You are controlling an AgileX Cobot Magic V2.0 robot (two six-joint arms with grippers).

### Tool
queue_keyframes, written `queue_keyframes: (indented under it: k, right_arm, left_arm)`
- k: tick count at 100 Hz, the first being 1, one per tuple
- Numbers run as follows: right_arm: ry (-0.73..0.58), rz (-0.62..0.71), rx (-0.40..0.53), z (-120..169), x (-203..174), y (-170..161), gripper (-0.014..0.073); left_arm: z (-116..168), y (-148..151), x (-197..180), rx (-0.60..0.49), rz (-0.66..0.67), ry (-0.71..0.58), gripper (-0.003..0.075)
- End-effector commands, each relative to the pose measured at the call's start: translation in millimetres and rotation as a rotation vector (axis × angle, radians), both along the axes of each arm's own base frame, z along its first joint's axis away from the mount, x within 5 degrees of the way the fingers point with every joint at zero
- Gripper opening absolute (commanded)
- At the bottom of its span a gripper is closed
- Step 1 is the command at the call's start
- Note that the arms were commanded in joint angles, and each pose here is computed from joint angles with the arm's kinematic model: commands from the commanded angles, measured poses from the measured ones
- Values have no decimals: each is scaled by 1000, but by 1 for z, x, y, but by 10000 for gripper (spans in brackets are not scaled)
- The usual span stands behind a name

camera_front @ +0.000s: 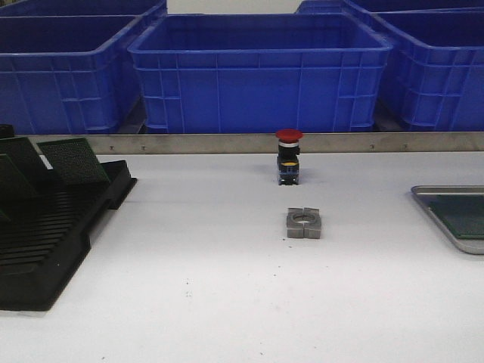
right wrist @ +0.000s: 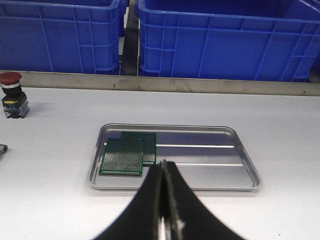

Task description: Place circuit board on tray

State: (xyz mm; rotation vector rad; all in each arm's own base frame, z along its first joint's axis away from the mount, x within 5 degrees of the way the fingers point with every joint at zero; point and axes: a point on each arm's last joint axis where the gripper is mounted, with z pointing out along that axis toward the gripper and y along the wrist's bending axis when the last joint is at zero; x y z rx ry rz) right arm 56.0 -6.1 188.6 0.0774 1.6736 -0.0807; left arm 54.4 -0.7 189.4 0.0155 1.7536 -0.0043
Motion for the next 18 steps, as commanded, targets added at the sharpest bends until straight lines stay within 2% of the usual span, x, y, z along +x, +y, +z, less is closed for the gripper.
queue_keyframes:
  k: [1, 18]
  right_arm:
    - [-87, 0, -15, 7, -1, 0, -59]
    - [-87, 0, -15, 7, -1, 0, -59]
  left_arm:
    - [-1, 0, 0, -10, -7, -78, -17]
    - [-1, 0, 0, -10, -7, -78, -17]
